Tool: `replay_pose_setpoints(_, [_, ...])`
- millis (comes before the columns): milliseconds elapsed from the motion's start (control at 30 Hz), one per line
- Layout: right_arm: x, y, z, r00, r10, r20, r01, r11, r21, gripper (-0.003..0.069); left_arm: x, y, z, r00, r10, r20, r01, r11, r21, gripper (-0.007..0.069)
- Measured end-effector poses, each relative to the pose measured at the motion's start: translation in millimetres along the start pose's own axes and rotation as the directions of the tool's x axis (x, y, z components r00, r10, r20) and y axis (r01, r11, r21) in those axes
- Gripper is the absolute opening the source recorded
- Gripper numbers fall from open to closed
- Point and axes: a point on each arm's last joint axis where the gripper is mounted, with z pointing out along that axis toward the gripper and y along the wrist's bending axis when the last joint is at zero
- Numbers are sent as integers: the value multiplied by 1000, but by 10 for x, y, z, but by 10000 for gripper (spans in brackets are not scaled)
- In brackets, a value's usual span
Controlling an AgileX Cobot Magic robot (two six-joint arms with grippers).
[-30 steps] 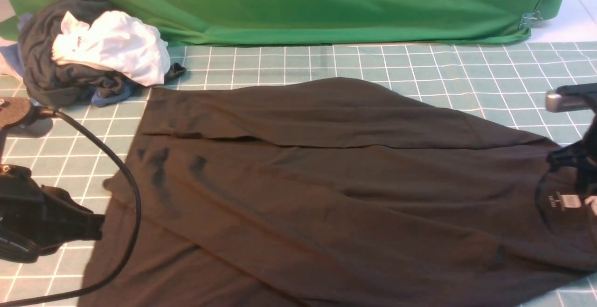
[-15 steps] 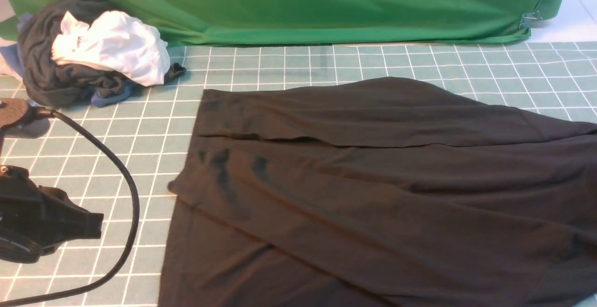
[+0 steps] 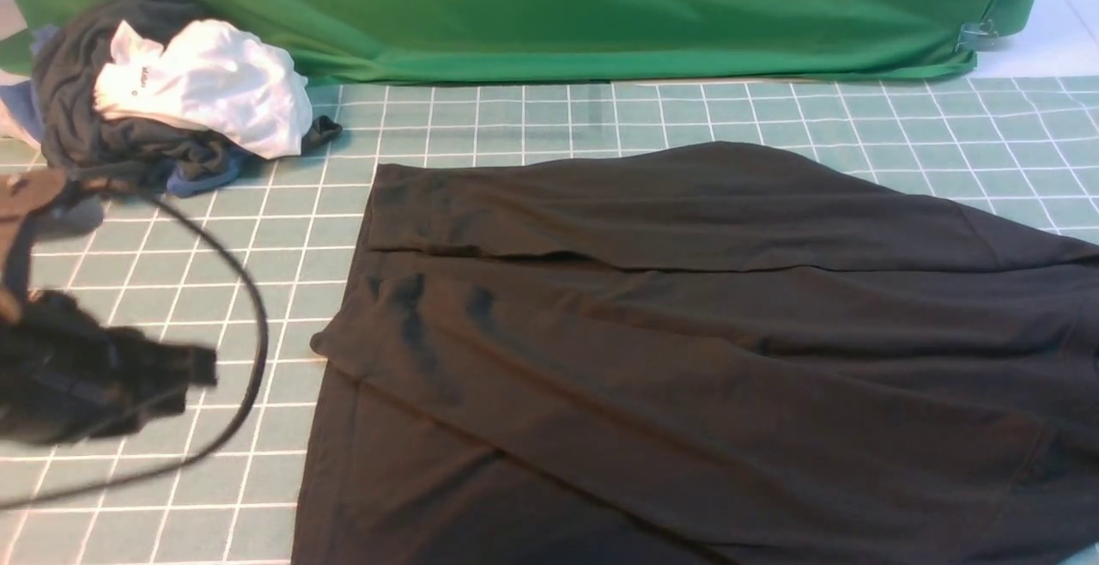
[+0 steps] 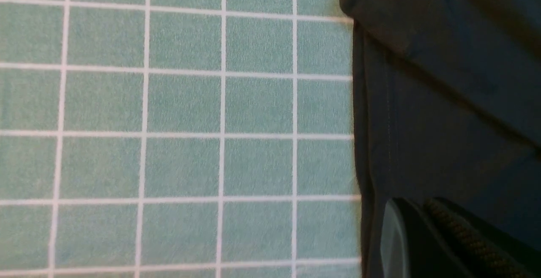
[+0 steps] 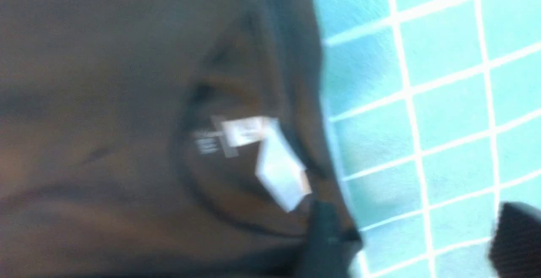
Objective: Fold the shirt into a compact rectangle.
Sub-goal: 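Grab the top left corner of the dark shirt with the left gripper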
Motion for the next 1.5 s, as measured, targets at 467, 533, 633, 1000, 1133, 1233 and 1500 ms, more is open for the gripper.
replay_pose_setpoints(467, [1176,864,-1467,840,-258,476,402,887,-228,28,-999,-390,837,989,78,-123,-81,997,-17,8])
replay_pose_setpoints(533, [1357,904,-1488,821,-287,494,442,867,-230,28,-1108,-499,995,989,74,-130,-78,997,-26,14])
replay_pose_setpoints(633, [1508,899,-1481,810,-300,505,462,856,-232,27,-1274,-570,1202,989,59,-138,-63,998,-31,34])
replay_pose_setpoints(1000, [1623,845,-1536,794,-291,535,466,855,-226,24,-1561,-593,1932,974,63,-218,-82,994,-78,351])
replay_pose_setpoints(1133, [1622,845,-1536,793,-290,535,466,855,-226,25,-1579,-584,2089,973,68,-220,-89,993,-84,457])
replay_pose_setpoints(1233, [1622,845,-1536,793,-290,535,466,855,-226,27,-1564,-573,2207,974,69,-215,-88,993,-83,481])
replay_pose_setpoints(1500, [1620,846,-1537,792,-289,538,466,856,-226,33,-1588,-597,2329,984,47,-171,-57,997,-55,449])
